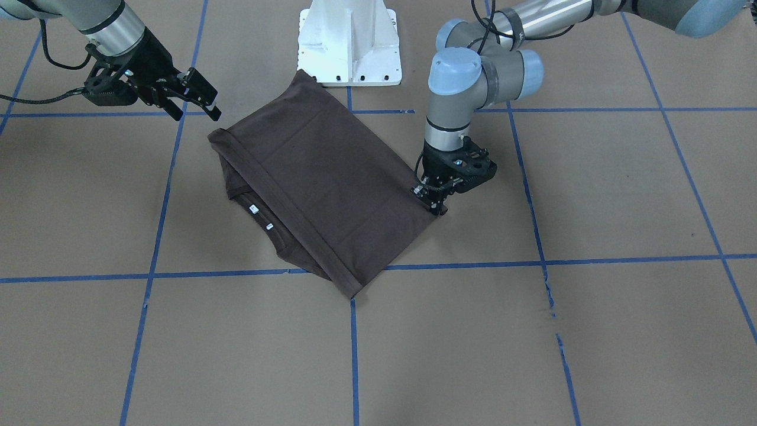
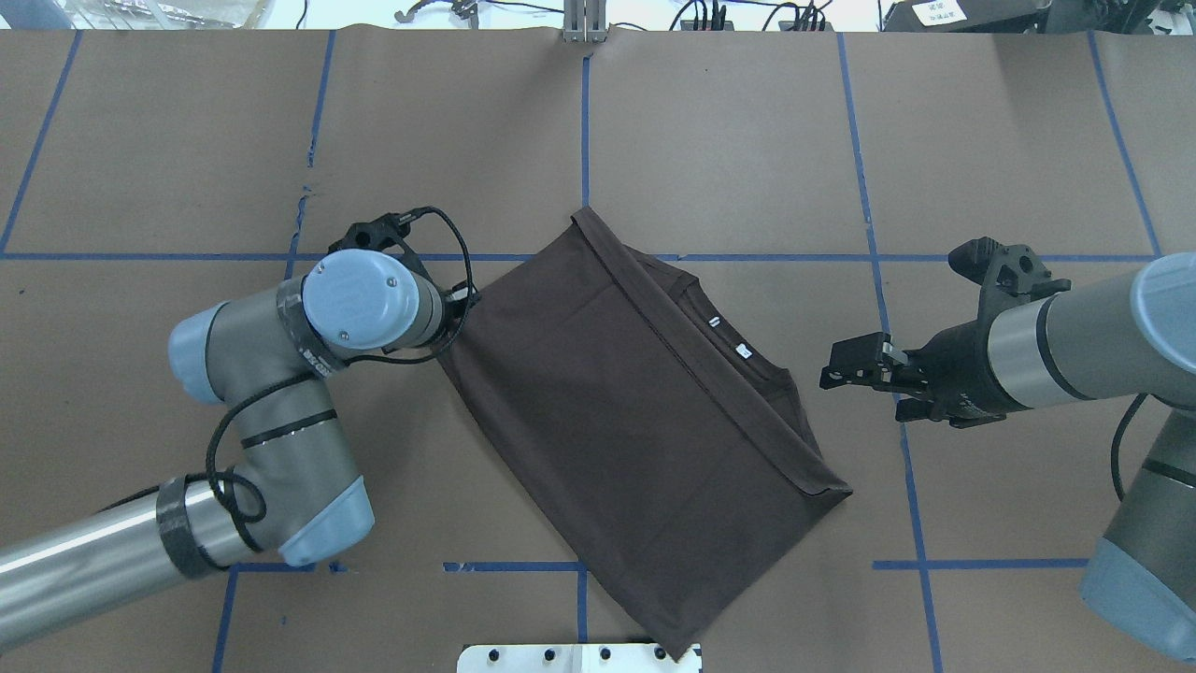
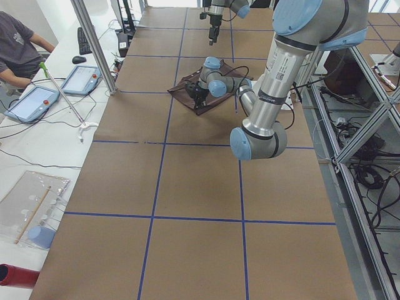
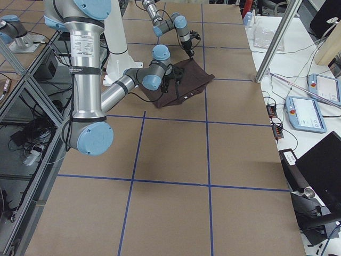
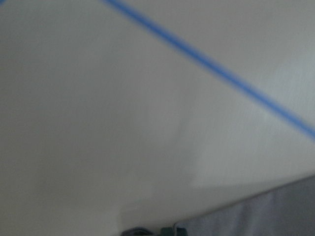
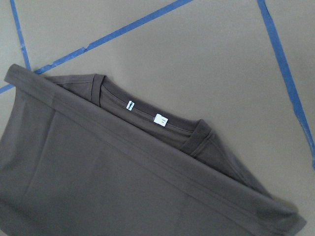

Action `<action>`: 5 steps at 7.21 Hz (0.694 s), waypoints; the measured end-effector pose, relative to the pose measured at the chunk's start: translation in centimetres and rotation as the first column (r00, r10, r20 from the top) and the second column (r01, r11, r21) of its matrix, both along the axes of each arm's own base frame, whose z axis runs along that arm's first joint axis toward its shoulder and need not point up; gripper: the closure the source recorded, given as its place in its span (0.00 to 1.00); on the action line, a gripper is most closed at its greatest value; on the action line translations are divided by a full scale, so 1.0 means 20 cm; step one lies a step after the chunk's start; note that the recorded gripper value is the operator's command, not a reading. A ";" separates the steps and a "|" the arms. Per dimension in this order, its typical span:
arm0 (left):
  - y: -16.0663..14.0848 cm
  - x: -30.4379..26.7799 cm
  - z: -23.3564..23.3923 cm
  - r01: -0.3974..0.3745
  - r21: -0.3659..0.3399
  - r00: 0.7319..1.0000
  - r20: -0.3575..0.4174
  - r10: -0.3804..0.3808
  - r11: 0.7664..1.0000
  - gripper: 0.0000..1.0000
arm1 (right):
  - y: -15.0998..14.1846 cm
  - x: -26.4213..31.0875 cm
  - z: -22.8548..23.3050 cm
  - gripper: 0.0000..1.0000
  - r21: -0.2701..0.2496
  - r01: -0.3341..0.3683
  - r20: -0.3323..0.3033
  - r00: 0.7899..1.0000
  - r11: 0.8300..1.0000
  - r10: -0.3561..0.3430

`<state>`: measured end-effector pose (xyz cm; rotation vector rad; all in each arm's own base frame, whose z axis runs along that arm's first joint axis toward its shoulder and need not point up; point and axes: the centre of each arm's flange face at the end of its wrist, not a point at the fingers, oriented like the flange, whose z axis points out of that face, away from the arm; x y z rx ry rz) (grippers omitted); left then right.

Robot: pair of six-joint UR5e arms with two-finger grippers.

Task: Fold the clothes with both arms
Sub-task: 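Fold the shirt with the left gripper toward the right gripper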

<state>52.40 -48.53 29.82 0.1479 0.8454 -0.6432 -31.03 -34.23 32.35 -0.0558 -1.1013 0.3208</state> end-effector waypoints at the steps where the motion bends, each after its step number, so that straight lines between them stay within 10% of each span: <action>1: -0.24 -0.02 0.02 0.019 0.050 1.000 0.006 -0.019 0.999 1.00 | 0.00 0.00 0.00 0.00 0.000 0.000 -0.001 1.000 1.000 0.000; 5: -0.79 0.14 -0.15 0.054 0.233 0.995 -0.093 -0.033 0.971 1.00 | 0.00 0.01 -0.01 0.00 -0.002 -0.004 0.004 1.000 1.000 0.004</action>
